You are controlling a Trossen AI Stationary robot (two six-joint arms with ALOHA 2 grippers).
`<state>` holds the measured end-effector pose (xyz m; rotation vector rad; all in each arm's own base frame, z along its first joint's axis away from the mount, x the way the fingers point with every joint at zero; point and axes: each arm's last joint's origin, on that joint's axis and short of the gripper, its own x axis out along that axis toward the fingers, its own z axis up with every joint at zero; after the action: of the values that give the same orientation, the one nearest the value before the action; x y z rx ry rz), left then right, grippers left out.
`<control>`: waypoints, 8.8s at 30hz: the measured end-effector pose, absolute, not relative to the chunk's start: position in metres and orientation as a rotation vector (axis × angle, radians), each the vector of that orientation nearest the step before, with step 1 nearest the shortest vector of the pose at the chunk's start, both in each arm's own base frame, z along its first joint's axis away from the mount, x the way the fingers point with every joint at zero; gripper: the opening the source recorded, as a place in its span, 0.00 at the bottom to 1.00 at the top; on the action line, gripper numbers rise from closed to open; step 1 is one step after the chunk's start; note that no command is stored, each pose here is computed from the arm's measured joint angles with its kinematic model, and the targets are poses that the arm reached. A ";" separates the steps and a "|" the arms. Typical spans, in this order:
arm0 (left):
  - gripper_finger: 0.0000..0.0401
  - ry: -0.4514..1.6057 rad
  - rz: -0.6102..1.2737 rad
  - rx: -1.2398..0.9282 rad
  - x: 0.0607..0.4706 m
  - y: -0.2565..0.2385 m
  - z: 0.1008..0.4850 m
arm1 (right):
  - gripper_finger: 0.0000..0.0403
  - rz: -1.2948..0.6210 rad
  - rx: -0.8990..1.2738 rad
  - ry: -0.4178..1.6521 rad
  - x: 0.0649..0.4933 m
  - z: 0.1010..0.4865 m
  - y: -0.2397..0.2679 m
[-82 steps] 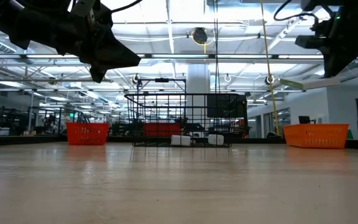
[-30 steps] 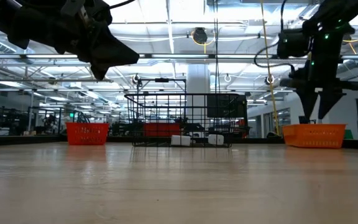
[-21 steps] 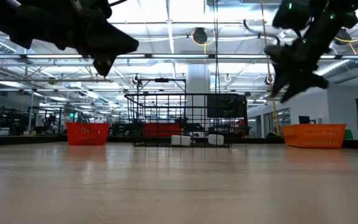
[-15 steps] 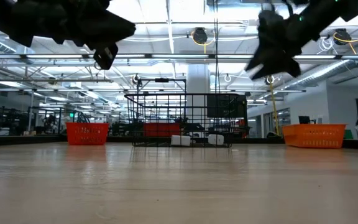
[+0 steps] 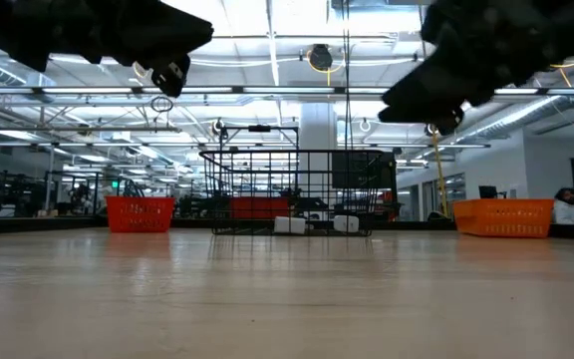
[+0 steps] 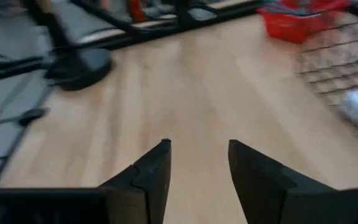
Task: Pick and place items into bin
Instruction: Return to Home Position
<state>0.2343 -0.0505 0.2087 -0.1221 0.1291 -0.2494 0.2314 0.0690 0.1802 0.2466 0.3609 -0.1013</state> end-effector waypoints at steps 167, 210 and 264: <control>0.08 -0.011 -0.183 -0.014 0.099 0.002 0.168 | 0.37 -0.056 0.014 0.042 0.097 0.165 -0.006; 0.08 -0.019 -0.054 -0.059 0.100 0.005 0.169 | 0.38 -0.055 0.038 -0.066 0.097 0.174 -0.006; 0.08 -0.020 -0.054 -0.057 0.100 0.005 0.169 | 0.37 -0.055 0.038 -0.066 0.097 0.174 -0.006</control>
<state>0.0999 0.0053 0.1691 -0.0570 -0.0198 -0.0544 0.0970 -0.0056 0.1742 0.0383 -0.0662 -0.0552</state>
